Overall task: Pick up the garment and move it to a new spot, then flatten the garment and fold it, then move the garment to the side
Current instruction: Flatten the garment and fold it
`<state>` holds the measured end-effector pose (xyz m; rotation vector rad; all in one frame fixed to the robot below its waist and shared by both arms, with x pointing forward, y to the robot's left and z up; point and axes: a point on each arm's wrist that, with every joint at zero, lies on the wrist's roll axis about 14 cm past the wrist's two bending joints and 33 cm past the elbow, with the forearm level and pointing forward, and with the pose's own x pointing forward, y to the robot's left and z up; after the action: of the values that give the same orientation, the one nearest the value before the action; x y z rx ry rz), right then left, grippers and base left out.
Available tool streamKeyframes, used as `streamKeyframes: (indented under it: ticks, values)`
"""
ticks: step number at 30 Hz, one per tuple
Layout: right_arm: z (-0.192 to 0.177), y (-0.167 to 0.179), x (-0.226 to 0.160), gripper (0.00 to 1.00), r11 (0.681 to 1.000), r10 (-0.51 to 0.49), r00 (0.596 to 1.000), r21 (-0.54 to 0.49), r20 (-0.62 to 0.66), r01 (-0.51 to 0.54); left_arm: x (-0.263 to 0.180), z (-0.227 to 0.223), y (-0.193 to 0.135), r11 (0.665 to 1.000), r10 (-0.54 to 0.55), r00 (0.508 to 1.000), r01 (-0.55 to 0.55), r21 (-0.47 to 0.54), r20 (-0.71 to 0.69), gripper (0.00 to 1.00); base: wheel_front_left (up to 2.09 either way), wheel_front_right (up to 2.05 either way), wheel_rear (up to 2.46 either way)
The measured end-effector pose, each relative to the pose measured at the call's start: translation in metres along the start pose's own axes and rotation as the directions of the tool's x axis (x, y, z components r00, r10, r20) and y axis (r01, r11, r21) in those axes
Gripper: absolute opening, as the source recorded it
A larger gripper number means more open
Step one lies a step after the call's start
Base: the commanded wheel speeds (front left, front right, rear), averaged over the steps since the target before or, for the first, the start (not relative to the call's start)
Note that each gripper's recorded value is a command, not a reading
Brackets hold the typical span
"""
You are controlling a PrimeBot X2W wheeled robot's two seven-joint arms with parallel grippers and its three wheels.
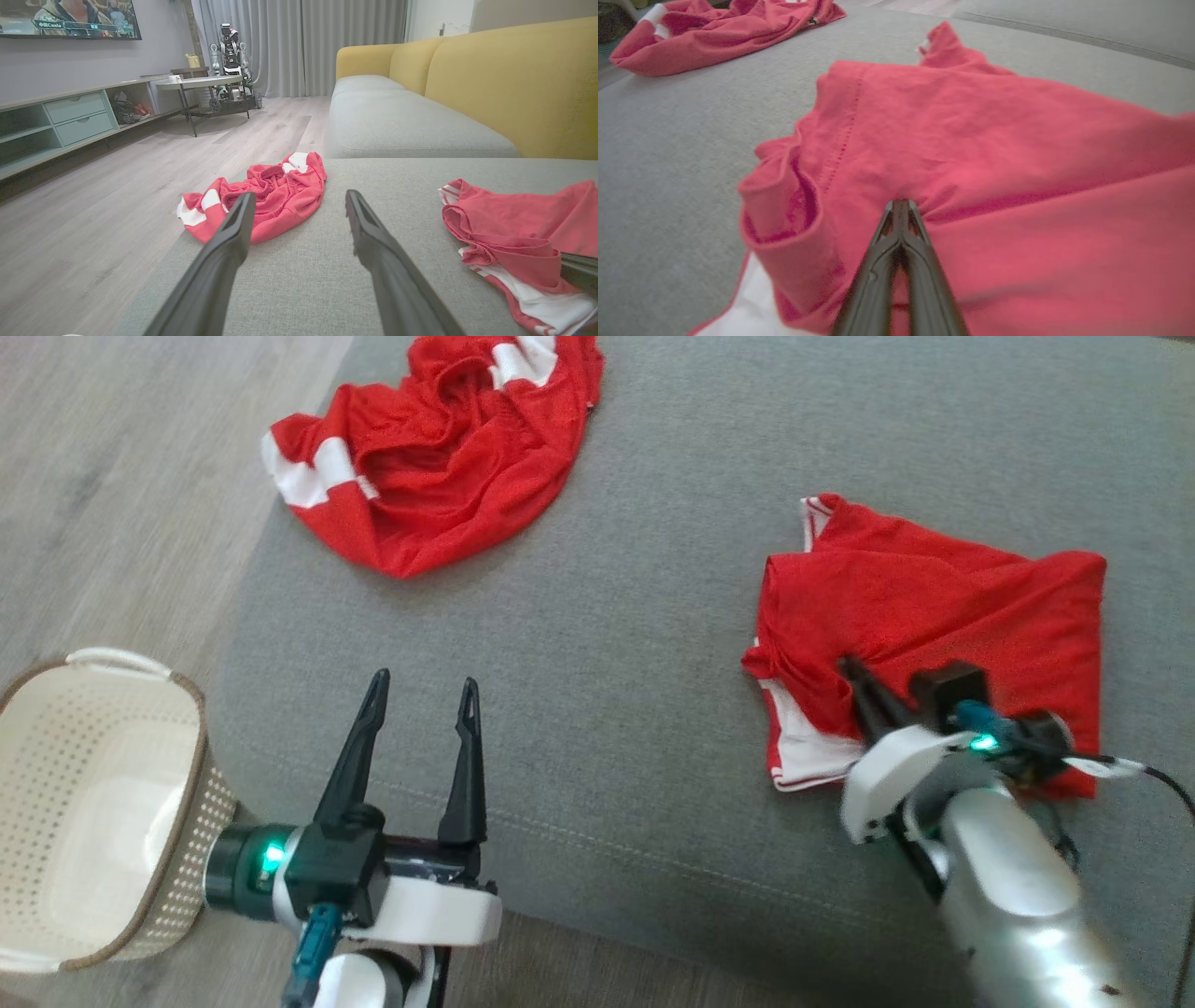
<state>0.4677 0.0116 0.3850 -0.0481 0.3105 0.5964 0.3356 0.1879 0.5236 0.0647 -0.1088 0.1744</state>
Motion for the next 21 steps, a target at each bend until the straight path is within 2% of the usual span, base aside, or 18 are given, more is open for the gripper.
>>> streamKeyframes:
  ticks: [3, 7, 11, 14, 15, 16, 17, 18, 19, 21]
  values:
    - [-0.003, 0.027, 0.004, 0.0, 0.997, 0.082, 0.997, 0.01, -0.007, -0.082, -0.001, -0.001, 0.002, 1.0, 0.008, 1.0, -0.008, 0.003, -0.005, 1.0, 0.0, 0.0, 0.0]
    - [-0.006, 0.061, -0.004, 0.0, 0.983, 0.167, 0.986, 0.079, -0.006, -0.166, -0.003, 0.002, 0.001, 1.0, 0.006, 1.0, -0.006, 0.001, 0.004, 1.0, 0.0, 0.0, 0.0]
    - [-0.013, 0.083, -0.022, 0.0, 0.964, 0.21, 0.978, 0.169, -0.004, -0.206, -0.001, 0.006, -0.002, 1.0, -0.003, 1.0, 0.003, -0.005, 0.021, 1.0, 0.0, 0.0, 0.0]
    - [0.0, 0.088, -0.033, 0.0, 0.953, 0.207, 0.977, 0.216, 0.05, -0.213, -0.001, 0.011, -0.007, 1.0, -0.021, 0.999, 0.021, -0.011, 0.037, 1.0, 0.0, 0.0, 0.0]
    - [0.009, 0.087, -0.035, 0.08, 0.953, 0.202, 0.976, 0.213, 0.079, -0.214, -0.001, 0.012, -0.008, 1.0, -0.026, 0.999, 0.026, -0.013, 0.042, 1.0, 0.0, 0.0, 0.0]
    - [0.019, 0.083, -0.036, 0.24, 0.956, 0.187, 0.976, 0.209, 0.112, -0.207, -0.001, 0.013, -0.009, 0.999, -0.027, 0.999, 0.028, -0.015, 0.047, 1.0, 0.0, 0.0, 0.0]
    - [0.032, 0.076, -0.038, 0.44, 0.959, 0.161, 0.975, 0.208, 0.151, -0.19, -0.001, 0.014, -0.01, 0.999, -0.028, 0.998, 0.029, -0.017, 0.052, 1.0, 0.0, 0.0, 0.0]
    - [0.032, 0.076, -0.038, 0.9, 0.959, 0.161, 0.975, 0.208, 0.151, -0.19, -0.001, 0.014, -0.01, 0.999, -0.028, 0.998, 0.029, -0.017, 0.052, 1.0, 0.0, 0.0, 0.0]
    - [0.043, 0.067, -0.041, 1.0, 0.965, 0.133, 0.973, 0.201, 0.189, -0.171, -0.001, 0.016, -0.011, 0.999, -0.033, 0.998, 0.034, -0.018, 0.058, 1.0, 0.0, 0.0, 0.0]
    - [0.066, 0.047, -0.05, 1.0, 0.977, 0.07, 0.963, 0.175, 0.262, -0.119, 0.0, 0.019, -0.013, 0.999, -0.038, 0.997, 0.039, -0.022, 0.07, 1.0, 0.0, 0.0, 0.0]
